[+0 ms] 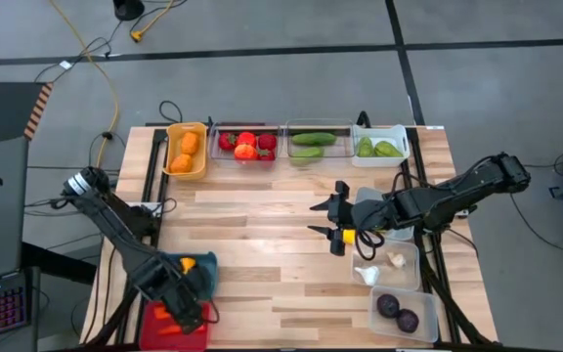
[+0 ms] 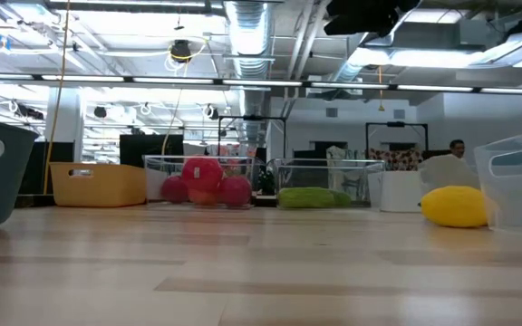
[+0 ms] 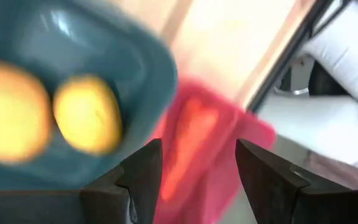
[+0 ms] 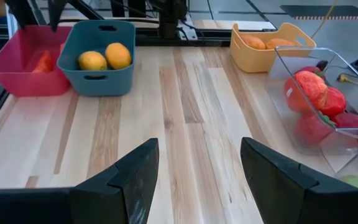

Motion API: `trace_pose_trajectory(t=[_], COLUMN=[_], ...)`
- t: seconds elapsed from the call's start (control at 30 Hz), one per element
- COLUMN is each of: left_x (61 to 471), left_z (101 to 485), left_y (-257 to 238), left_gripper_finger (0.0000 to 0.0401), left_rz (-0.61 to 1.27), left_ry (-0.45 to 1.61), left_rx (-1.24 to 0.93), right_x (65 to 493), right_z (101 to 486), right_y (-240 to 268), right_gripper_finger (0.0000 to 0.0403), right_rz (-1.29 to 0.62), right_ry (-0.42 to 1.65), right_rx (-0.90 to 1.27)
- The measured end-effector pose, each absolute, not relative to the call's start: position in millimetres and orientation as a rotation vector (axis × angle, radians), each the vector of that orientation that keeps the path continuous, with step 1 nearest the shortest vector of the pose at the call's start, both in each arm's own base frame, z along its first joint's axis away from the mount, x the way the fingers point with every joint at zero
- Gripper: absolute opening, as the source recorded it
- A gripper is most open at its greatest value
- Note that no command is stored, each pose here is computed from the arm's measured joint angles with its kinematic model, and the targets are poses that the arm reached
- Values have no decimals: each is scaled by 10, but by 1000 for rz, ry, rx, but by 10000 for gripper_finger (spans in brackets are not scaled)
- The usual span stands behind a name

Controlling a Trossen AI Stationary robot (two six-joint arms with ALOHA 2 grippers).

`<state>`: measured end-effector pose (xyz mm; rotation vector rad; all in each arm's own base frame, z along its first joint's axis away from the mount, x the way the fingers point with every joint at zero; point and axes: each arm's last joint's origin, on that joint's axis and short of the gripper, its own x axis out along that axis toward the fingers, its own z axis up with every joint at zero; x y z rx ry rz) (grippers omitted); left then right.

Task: Sort produce into baskets
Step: Put the yellow lemon into the blue bin

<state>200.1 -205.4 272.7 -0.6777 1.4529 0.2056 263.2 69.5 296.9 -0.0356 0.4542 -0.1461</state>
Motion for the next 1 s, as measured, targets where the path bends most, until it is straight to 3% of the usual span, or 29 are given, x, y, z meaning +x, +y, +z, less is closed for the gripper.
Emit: trace_pose_trajectory(t=[0.67,1.0], left_x=[2474,2691], left_z=[2729,2761], left_y=[-1477,-1248], left_gripper_finger=[189,189], left_rz=[158,107], left_ry=[1307,1187], left_rx=[-460,-369], right_x=[2633,2546], right_z=[2942,2817], right_y=[627,614], right_gripper_finger=[256,256], right_rz=[-188,-197], right_ry=[480,631], right_rx=[28,-32])
